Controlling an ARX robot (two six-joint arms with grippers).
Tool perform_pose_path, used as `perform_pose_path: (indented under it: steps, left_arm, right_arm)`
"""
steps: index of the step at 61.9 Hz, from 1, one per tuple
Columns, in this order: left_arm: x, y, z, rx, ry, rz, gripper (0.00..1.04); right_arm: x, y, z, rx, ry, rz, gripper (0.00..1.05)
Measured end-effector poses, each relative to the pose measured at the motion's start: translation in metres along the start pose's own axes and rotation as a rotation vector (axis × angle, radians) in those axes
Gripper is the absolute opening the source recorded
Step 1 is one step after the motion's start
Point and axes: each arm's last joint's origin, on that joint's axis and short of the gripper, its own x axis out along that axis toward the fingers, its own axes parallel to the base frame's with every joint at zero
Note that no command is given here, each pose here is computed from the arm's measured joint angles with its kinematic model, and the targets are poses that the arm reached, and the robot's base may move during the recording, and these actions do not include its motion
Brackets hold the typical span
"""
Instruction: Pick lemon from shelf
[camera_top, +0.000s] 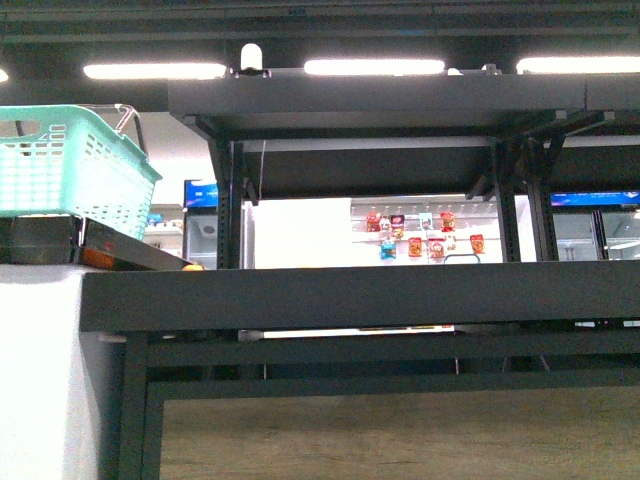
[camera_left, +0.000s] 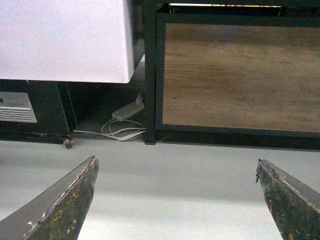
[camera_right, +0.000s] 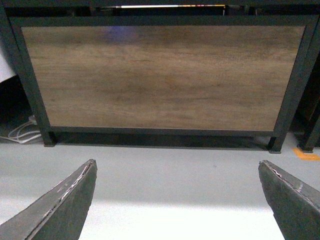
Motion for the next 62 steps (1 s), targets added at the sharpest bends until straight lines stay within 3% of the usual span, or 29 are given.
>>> perform_pose_path:
  steps: [62]
  left_arm:
    - [0.0000,0.0000,0.0001,0.000,-0.001,-0.001,0.97]
  right_arm:
    - [0.0000,0.0000,0.0000,0.000,0.000,0.000,0.97]
